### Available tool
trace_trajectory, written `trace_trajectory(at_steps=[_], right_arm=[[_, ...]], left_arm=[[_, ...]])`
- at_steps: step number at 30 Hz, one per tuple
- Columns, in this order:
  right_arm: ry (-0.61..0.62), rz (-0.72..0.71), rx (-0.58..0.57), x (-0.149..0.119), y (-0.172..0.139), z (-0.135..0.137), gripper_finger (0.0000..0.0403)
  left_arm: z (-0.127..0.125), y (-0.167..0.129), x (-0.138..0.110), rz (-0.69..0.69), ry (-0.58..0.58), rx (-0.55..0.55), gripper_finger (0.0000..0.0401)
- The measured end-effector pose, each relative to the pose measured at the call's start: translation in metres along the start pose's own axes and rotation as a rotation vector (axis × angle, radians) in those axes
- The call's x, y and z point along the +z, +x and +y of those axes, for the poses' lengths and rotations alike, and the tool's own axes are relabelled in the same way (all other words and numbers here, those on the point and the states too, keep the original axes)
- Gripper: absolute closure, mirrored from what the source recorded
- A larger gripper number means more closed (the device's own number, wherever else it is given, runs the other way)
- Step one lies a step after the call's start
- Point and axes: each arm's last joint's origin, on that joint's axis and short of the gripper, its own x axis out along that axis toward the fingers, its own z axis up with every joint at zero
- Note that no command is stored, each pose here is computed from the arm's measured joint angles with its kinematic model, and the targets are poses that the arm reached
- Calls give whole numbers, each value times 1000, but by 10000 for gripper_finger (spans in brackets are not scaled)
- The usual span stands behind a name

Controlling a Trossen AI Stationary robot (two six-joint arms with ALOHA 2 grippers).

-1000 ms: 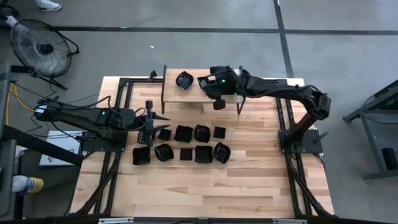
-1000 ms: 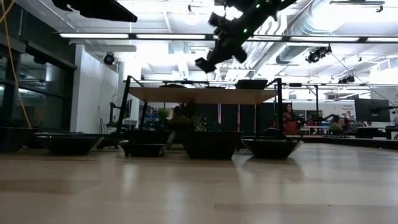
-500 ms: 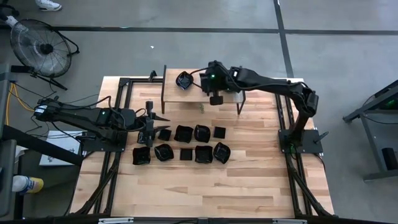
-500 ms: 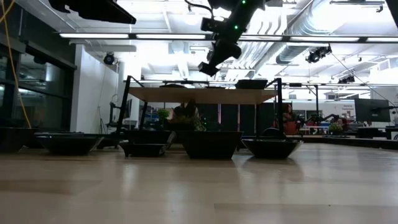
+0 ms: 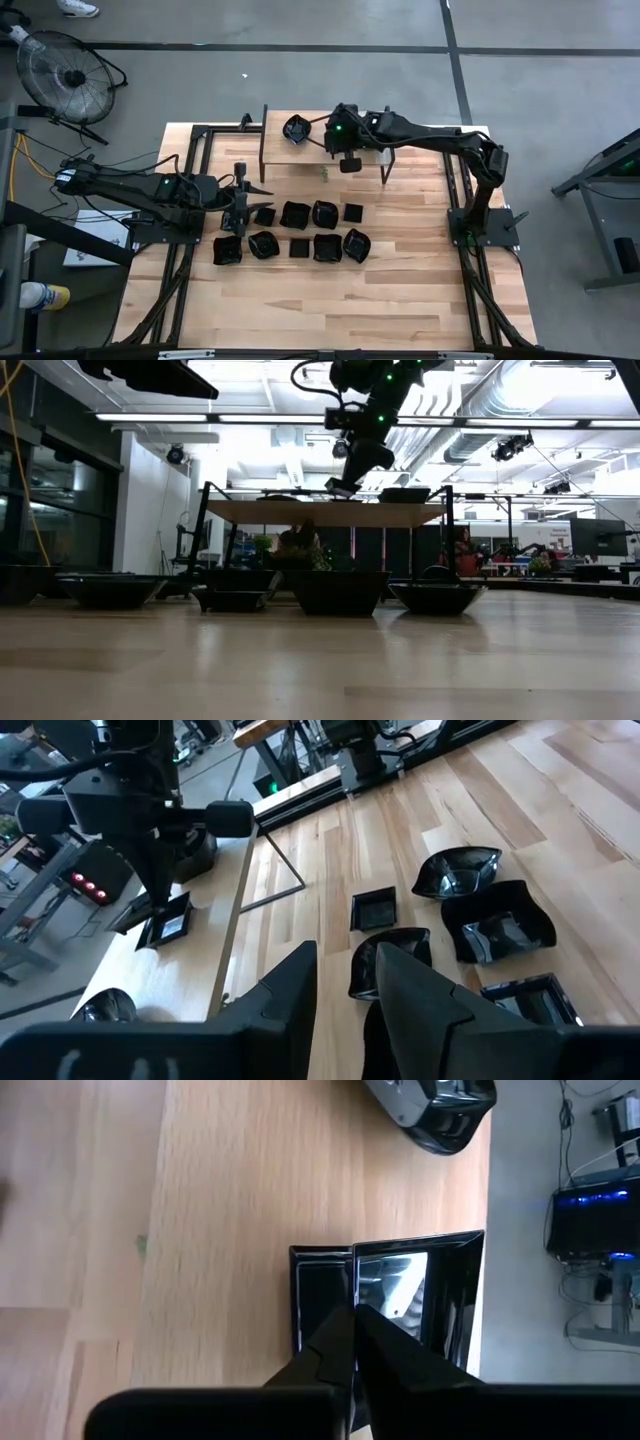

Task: Pick & Place Mini shaped plates
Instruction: Stack the square plate on top of the other square plate on the shelf

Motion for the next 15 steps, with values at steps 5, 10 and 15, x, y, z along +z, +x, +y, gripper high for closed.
trace_trajectory(at_steps=[5,10,15], right_arm=[[33,-18,35,0,0,0,399],[36,-15,31,-1,1,-1,400],[30,9,46,-3,6,1,397]], left_arm=[[0,0,-1,12,1,-5,298],[-1,0,-2,17,-2,-7,298],[-1,0,-2,17,-2,-7,298]])
